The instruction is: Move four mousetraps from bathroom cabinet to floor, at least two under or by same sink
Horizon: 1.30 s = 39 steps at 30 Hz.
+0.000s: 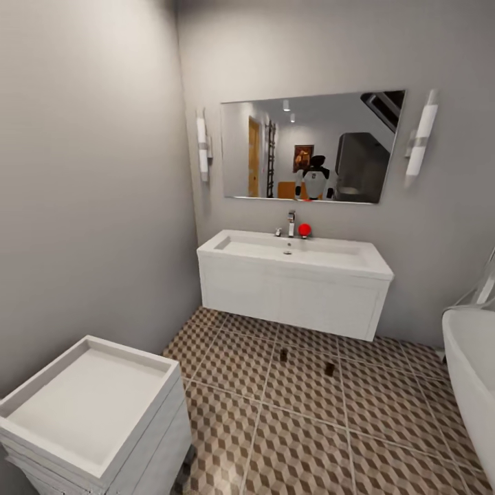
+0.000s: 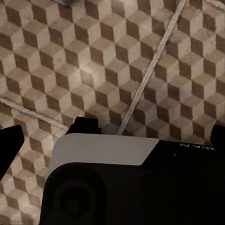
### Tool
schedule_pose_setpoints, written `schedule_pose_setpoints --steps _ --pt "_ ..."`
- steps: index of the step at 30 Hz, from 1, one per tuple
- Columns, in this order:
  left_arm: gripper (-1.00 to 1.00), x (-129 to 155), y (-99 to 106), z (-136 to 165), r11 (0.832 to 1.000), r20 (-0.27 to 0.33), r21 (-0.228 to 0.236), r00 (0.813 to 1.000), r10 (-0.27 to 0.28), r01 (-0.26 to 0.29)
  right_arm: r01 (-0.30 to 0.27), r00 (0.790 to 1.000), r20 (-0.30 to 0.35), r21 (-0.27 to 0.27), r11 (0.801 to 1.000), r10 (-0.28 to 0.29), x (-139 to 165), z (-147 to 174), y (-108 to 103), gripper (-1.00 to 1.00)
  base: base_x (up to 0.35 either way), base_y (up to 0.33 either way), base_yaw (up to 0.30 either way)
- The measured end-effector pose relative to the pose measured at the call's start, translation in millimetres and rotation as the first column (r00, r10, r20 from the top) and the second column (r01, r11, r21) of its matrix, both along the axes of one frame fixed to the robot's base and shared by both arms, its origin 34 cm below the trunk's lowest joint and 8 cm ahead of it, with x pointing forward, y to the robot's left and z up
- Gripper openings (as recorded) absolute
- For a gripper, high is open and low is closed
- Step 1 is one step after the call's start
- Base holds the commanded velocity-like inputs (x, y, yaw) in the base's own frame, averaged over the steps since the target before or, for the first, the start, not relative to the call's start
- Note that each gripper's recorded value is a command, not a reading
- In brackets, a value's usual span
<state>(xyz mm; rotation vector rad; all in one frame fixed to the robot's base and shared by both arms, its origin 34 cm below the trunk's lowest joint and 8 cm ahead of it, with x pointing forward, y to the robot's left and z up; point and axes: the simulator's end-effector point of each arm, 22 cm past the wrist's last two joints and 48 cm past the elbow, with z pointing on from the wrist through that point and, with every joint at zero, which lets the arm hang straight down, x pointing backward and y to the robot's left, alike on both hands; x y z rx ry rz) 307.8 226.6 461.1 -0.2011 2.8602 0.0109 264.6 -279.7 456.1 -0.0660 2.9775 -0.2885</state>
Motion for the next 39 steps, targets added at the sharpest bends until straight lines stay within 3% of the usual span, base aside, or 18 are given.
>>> schedule_pose_setpoints --steps 27,39 --pt "1.0 4.9 14.5 0.8 1.0 0.012 0.02 1.0 -0.011 0.011 -0.005 1.0 -0.001 0.003 1.0 0.005 -0.2 -0.2 1.9 1.0 0.0 0.0 0.285" --pt "1.0 5.5 14.8 0.9 1.0 0.014 0.021 1.0 -0.014 0.013 -0.056 0.998 -0.002 0.008 0.998 0.056 1.6 -0.3 6.3 1.0 0.0 0.0 0.299"
